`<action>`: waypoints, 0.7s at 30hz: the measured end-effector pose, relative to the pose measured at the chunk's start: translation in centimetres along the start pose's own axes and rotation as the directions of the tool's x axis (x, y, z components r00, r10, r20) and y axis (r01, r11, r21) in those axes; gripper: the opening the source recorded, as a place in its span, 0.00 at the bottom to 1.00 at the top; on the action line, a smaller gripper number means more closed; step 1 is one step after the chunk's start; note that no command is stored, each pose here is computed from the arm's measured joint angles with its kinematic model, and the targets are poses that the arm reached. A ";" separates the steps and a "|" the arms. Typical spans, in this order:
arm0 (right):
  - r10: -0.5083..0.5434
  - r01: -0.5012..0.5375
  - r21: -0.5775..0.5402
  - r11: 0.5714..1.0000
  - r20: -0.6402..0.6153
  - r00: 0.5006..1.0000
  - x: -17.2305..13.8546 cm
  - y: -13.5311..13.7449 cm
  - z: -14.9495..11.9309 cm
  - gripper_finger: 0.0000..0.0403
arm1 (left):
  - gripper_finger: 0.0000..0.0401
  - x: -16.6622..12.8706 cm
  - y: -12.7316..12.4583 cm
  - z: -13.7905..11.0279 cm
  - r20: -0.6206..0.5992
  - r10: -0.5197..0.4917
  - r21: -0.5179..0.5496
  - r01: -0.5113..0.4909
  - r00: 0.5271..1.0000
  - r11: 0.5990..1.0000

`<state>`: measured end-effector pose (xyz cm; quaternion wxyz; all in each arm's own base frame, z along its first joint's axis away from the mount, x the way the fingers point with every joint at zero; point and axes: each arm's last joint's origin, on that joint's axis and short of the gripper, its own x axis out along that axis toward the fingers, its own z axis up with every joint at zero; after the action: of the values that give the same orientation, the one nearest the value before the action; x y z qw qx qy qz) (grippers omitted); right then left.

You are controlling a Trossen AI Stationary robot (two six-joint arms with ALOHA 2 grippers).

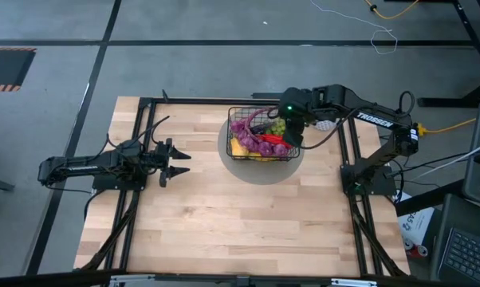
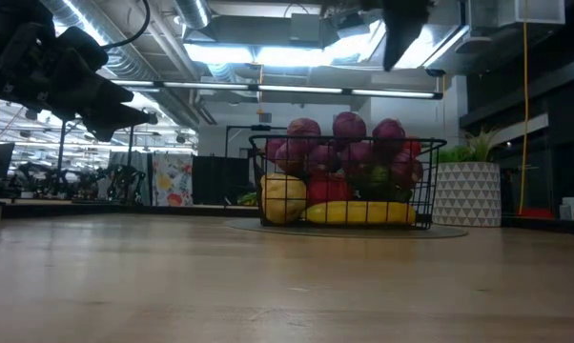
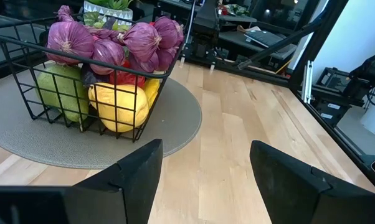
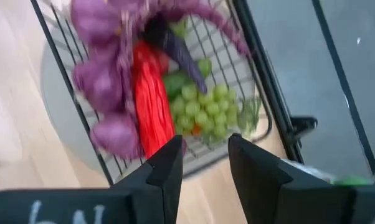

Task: Build produce basket
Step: Return to Home Position

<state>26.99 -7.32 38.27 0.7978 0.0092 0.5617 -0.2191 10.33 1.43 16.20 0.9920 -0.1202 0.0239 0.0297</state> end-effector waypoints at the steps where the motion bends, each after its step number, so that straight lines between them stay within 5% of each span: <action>1: 0.001 -0.001 0.005 1.000 0.020 1.000 0.0 0.0 0.2 0.32 | 0.59 0.0 0.0 0.0 0.000 0.000 0.000 0.000 1.000 1.000; 8: 0.004 -0.008 0.030 1.000 0.128 0.992 -0.1 0.0 1.3 0.32 | 0.59 0.0 0.0 0.0 0.000 0.000 0.000 0.000 1.000 1.000; 21: 0.004 -0.009 0.036 0.999 0.138 0.990 -0.1 0.0 1.4 0.32 | 0.59 0.0 0.0 0.0 0.000 0.000 0.000 0.000 1.000 1.000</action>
<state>28.21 -7.62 38.85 0.8351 0.0103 0.5009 -0.2270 10.33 1.43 16.20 0.9920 -0.1201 0.0239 0.0297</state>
